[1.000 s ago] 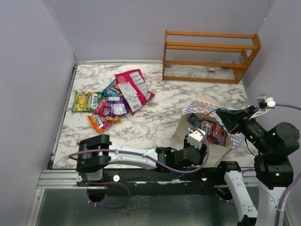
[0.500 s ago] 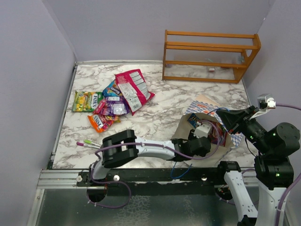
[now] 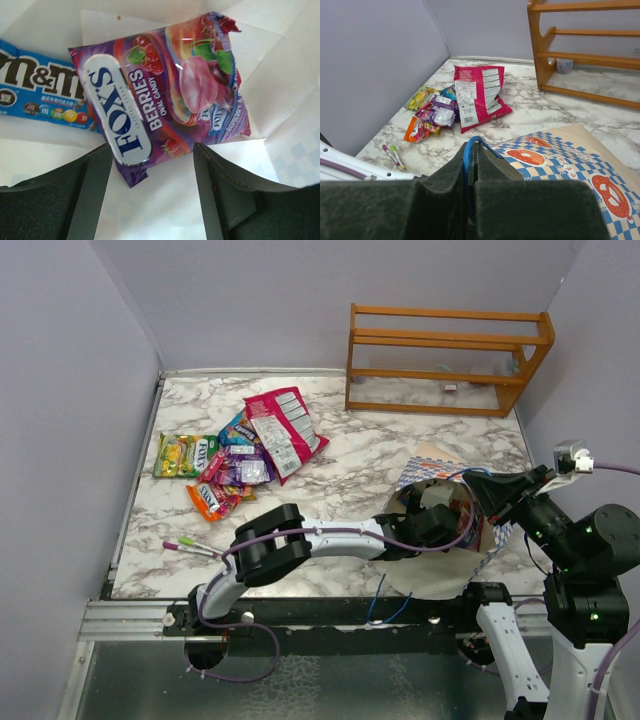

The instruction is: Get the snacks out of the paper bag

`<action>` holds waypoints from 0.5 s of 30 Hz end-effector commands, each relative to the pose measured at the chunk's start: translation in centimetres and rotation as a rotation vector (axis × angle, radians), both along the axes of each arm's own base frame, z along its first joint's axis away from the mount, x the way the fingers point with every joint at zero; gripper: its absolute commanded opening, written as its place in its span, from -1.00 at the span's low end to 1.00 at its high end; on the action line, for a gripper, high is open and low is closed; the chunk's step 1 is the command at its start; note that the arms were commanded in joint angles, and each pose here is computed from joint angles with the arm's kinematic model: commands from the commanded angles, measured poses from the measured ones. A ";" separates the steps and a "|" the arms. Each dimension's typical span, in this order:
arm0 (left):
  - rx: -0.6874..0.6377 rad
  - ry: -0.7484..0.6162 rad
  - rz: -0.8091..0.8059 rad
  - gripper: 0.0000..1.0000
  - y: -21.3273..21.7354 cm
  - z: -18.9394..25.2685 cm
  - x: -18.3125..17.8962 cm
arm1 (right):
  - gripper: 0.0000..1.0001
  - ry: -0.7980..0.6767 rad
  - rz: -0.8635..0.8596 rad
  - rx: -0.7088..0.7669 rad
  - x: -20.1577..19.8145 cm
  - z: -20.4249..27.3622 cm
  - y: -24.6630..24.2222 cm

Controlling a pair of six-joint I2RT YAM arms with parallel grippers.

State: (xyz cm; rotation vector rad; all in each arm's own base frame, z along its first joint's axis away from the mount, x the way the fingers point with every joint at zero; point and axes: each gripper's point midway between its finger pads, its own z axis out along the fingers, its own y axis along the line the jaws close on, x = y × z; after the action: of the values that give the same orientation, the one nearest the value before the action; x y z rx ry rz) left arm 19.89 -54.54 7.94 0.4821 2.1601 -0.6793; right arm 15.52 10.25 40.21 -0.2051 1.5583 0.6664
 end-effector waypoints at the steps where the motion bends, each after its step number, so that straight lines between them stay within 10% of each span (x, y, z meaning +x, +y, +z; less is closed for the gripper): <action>1: 0.037 -0.019 0.007 0.37 -0.7 -0.8 0.8 | -0.97 -0.031 0.019 0.001 -0.6 1.2 0.3; 15: 0.106 0.079 0.040 0.39 0.4 -6.3 3.3 | -0.97 -0.029 0.019 0.009 -0.7 1.3 0.3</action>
State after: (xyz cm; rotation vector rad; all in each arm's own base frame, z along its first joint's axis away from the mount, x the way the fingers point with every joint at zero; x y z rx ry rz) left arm 22.30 -54.64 3.75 0.4678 2.2233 -0.5980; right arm 15.34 10.26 40.58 -0.2072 1.5499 0.6653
